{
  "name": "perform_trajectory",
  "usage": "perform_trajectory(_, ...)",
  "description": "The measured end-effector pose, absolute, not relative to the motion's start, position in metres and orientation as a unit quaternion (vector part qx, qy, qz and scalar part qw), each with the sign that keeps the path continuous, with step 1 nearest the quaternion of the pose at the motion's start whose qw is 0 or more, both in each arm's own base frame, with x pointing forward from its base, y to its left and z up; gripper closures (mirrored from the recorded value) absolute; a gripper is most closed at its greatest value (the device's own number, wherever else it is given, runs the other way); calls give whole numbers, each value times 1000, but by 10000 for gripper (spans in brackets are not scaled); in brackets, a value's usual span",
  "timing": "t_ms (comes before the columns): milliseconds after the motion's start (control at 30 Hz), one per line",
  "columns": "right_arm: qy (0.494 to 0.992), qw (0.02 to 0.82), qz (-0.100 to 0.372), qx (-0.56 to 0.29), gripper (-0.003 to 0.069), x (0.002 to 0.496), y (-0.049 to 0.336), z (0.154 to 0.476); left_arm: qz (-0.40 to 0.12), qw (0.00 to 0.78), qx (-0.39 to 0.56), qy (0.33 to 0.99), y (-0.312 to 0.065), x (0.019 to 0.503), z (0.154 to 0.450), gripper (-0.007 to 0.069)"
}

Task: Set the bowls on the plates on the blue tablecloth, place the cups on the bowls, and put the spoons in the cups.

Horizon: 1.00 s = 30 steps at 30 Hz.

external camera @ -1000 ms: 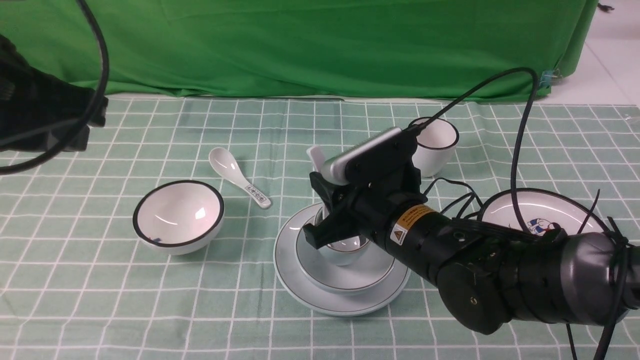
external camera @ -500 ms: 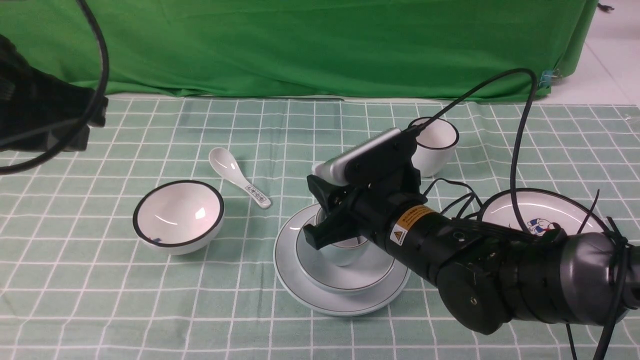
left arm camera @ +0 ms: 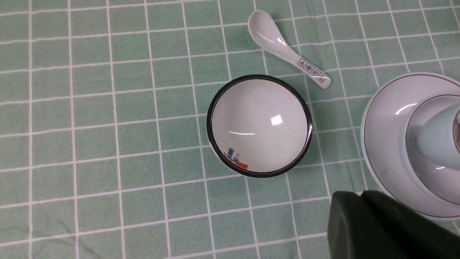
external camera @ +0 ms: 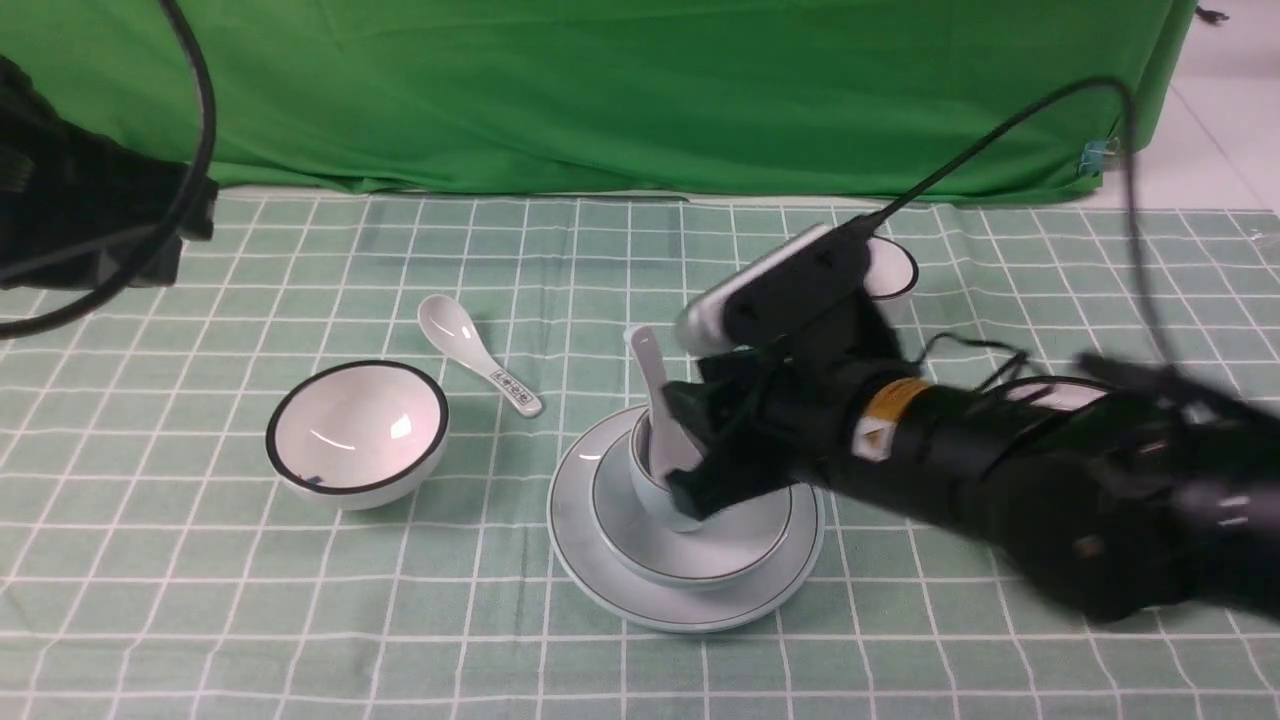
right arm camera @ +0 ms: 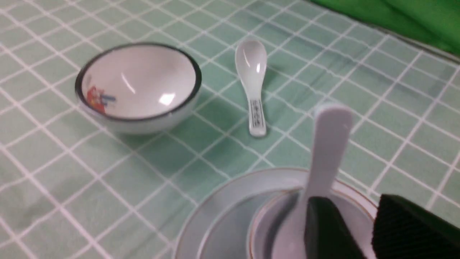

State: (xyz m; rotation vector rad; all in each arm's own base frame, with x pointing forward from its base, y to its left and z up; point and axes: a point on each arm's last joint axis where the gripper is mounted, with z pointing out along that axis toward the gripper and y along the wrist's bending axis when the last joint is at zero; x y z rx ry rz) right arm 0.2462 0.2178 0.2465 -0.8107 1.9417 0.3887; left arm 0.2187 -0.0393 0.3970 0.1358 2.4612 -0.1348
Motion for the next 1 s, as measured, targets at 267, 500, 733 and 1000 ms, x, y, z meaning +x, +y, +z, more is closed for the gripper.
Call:
perform_trajectory(267,830,485,121,-246,613,189,96,346,-51,331,53,941,-39,219,397,617)
perform_trajectory(500,760,631,93,-125,625,82,27,377,-52,339,63,937,-40,220,398,617)
perform_trajectory(733,691,712,88,-84,625,26,11,346,-86,353,83,928,-46,216,400,617)
perform_trajectory(1000,655,747,86,-75,601,14,8,331,-137,435,94,885,-47,171,384,615)
